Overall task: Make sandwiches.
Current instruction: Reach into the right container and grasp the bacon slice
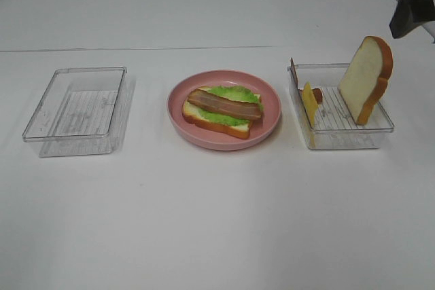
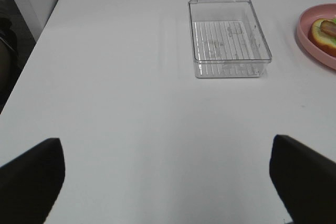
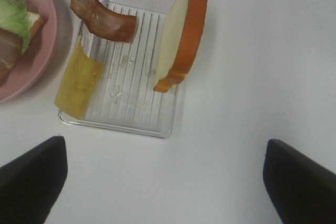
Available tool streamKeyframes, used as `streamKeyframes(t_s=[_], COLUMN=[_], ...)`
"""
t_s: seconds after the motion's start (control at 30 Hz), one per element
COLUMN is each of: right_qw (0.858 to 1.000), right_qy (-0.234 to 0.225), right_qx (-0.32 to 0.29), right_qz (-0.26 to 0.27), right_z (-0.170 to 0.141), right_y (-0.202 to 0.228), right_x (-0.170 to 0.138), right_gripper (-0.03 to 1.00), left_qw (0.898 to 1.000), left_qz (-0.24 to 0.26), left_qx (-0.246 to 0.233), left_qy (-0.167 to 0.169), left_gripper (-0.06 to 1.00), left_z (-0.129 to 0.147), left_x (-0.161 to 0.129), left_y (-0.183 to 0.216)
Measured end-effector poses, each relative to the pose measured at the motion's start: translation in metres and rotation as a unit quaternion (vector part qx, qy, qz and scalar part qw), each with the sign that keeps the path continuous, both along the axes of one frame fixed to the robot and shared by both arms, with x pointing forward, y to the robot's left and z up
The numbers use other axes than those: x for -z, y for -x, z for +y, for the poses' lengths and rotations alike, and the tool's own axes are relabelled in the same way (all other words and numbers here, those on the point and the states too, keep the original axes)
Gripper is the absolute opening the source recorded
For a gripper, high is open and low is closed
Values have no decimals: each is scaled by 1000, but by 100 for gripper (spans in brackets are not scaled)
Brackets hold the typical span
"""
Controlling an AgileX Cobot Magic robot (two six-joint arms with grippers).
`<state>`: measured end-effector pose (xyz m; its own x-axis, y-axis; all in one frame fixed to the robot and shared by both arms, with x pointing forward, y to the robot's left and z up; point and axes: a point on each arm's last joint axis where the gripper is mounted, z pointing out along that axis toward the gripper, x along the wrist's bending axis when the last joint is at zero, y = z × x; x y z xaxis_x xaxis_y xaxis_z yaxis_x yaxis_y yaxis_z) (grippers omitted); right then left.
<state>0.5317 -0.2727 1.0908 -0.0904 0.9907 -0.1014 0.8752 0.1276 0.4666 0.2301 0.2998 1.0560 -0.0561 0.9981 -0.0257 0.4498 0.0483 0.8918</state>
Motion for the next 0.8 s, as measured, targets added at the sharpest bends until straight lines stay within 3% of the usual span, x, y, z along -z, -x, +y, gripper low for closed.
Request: streamKeyframes(t_s=[0.53,0.67,0.8], right_qw=[994,994,993], right_qy=[-76,-77,-35], right_qx=[-16,-22,-59], right_qz=[71,78,93], right_z=[25,31,57], right_y=[-83,-91,-102], right_x=[5,8,19], right_gripper=[98,98,98], left_qw=[1000,1000,1000], left_qz=[0,0,0], left_qx=[0,0,0], left_qy=[0,0,0], left_gripper=[98,98,98], left_z=[0,0,0], left_x=[0,0,0], left_y=[0,0,0])
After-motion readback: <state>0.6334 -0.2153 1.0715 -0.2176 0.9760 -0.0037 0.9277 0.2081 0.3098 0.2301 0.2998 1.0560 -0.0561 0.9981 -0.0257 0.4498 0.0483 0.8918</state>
